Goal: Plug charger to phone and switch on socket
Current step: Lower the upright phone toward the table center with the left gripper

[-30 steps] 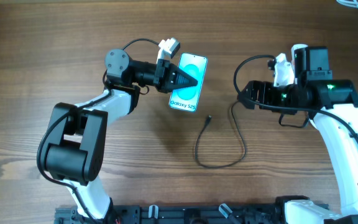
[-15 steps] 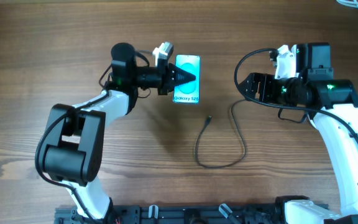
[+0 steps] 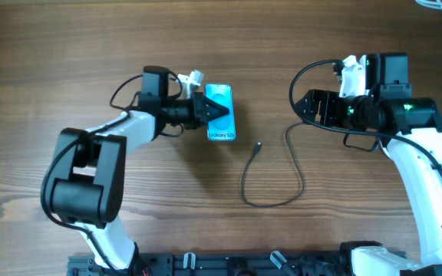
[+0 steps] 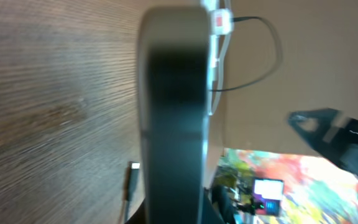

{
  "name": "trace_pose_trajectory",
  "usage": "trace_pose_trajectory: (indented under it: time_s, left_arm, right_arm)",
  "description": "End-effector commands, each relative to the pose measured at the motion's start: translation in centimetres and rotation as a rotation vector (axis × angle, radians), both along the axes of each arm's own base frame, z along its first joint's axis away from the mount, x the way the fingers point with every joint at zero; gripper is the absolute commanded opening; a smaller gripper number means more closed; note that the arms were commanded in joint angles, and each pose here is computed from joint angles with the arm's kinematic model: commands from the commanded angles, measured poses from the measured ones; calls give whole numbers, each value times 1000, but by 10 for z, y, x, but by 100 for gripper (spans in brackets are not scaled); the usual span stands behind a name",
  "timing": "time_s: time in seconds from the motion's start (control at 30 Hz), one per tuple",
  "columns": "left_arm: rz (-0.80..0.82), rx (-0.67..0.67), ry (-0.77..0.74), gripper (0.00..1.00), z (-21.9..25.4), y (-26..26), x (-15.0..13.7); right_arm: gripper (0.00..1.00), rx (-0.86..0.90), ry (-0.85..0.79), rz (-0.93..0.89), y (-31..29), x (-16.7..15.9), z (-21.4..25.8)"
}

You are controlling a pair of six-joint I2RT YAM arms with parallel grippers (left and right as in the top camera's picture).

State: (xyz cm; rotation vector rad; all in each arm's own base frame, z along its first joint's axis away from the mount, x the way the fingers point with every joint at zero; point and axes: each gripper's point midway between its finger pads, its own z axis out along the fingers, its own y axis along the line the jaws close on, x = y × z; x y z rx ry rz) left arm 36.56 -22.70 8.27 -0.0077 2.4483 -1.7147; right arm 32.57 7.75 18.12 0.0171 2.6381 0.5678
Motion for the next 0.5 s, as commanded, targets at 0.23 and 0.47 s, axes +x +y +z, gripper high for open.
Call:
trace_pose_trajectory:
  time_s: [0.23,0.47]
  left_arm:
    - [-8,-153,30,4,27,47,-2]
    - [-108,-116,246,4,12,5,-46]
  right_arm:
    - [100,-17,-21,5,-3,1,3]
    - [100,-16,-21,6,-3,1,3]
